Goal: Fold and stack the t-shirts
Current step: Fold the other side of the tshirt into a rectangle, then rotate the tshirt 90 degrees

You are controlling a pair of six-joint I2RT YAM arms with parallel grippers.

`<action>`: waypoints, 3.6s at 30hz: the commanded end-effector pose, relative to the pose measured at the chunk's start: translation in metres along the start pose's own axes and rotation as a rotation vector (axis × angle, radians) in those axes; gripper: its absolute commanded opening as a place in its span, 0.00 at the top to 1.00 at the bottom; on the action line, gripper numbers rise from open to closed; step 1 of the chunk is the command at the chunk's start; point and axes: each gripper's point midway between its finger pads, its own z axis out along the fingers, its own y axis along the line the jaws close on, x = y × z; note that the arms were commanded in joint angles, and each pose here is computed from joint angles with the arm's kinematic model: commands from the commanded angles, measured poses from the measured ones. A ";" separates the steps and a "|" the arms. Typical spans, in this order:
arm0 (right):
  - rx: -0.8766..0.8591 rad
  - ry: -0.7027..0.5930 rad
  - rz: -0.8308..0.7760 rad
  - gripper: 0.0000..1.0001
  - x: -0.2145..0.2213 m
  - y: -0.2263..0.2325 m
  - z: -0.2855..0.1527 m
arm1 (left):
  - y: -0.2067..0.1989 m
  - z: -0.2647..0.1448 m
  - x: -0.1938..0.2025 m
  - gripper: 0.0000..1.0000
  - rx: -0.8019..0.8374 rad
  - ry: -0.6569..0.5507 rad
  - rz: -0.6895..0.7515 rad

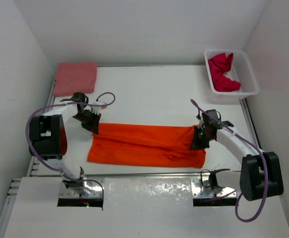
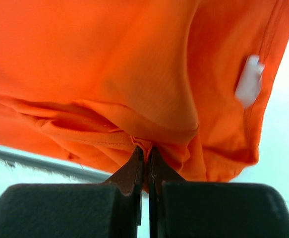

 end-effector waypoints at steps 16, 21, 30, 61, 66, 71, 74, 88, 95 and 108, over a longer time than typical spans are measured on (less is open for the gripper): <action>0.012 -0.197 -0.049 1.00 -0.108 0.000 0.016 | 0.028 0.013 -0.021 1.00 -0.141 -0.129 -0.026; 0.022 -0.238 -0.057 0.93 -0.119 -0.002 0.019 | 0.027 0.018 -0.002 0.95 -0.151 -0.073 -0.019; 0.200 -0.291 -0.166 0.45 -0.149 -0.018 -0.025 | 0.029 -0.020 -0.028 0.53 -0.166 -0.092 -0.029; 0.006 -0.045 -0.089 0.59 0.012 0.001 0.001 | -0.036 -0.018 0.050 0.28 0.021 0.089 0.327; 0.041 -0.058 -0.034 0.58 0.023 -0.013 0.018 | -0.009 -0.002 0.074 0.54 -0.116 0.175 0.265; 0.051 -0.097 0.001 0.80 0.016 -0.015 0.028 | -0.013 -0.005 0.045 0.88 -0.101 0.075 0.212; 0.069 -0.119 0.013 0.94 0.011 -0.020 0.034 | -0.014 -0.004 0.041 0.97 -0.099 0.052 0.192; 0.195 -0.201 -0.154 0.94 -0.109 -0.033 0.021 | -0.003 -0.018 0.050 0.80 -0.141 0.120 0.170; 0.178 -0.198 -0.295 0.66 -0.134 -0.011 -0.034 | -0.023 -0.069 0.038 0.57 -0.027 0.135 0.256; 0.086 -0.187 0.171 0.43 -0.073 -0.025 -0.002 | 0.032 -0.069 -0.070 0.37 -0.164 -0.138 0.099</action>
